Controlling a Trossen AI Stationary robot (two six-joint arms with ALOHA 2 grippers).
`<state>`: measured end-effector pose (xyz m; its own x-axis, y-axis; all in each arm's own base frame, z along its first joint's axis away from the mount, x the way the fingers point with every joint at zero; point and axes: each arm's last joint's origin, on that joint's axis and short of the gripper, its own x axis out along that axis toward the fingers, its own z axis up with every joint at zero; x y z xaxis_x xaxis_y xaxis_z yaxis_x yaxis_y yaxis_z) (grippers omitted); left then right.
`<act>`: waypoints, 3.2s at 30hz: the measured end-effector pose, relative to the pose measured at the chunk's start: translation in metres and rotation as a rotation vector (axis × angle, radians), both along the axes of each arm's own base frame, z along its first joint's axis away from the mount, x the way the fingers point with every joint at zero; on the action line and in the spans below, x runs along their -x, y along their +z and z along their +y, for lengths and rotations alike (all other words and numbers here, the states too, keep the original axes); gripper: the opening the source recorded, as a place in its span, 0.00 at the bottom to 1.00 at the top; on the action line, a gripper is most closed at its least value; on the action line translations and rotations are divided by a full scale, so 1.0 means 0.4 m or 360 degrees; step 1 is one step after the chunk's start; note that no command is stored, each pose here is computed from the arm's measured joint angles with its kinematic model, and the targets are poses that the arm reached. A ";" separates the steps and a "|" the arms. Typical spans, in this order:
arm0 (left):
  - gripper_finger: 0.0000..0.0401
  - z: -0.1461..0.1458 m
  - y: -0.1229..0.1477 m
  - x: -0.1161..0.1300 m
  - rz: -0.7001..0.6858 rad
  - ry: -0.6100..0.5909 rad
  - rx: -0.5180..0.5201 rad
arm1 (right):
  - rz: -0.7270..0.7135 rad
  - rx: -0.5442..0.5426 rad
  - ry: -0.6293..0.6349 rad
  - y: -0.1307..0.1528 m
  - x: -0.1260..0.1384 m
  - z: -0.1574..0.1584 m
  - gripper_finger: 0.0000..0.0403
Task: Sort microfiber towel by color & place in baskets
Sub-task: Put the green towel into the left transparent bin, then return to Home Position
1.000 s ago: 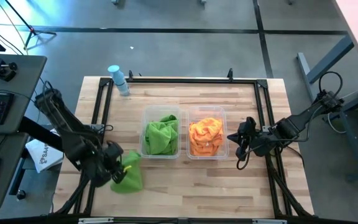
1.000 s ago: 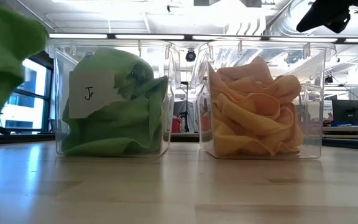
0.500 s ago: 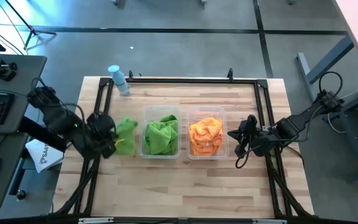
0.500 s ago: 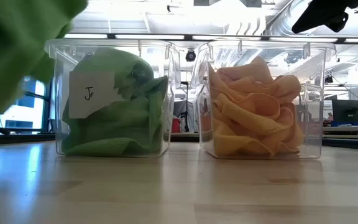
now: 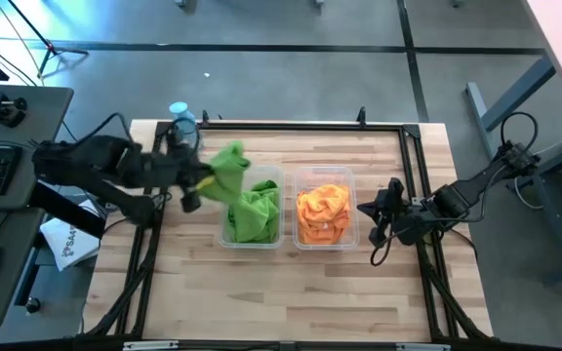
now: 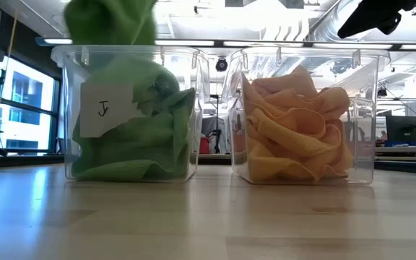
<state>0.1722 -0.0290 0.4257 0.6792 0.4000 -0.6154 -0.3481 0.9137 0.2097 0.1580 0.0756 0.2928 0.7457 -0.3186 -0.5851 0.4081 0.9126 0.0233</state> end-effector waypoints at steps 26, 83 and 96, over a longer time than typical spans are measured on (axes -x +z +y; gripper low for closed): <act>0.00 0.074 -0.273 -0.277 0.0619 -0.0210 0.0386 | -0.0035 0.0026 -0.0082 0.000 0.002 -0.004 0.01; 0.28 0.086 -0.260 -0.198 0.0338 -0.0242 0.0249 | 0.0171 0.0072 -0.0027 -0.019 0.019 -0.011 0.01; 0.19 0.086 -0.319 -0.024 0.0129 -0.0268 0.0233 | 0.0259 0.0206 -0.0046 -0.025 0.032 -0.022 0.01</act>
<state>0.1817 0.0054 0.2980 0.6749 0.1878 -0.7136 -0.1754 0.9802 0.0920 0.1453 0.0668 0.2827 0.6344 -0.4190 -0.6497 0.4231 0.8915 -0.1618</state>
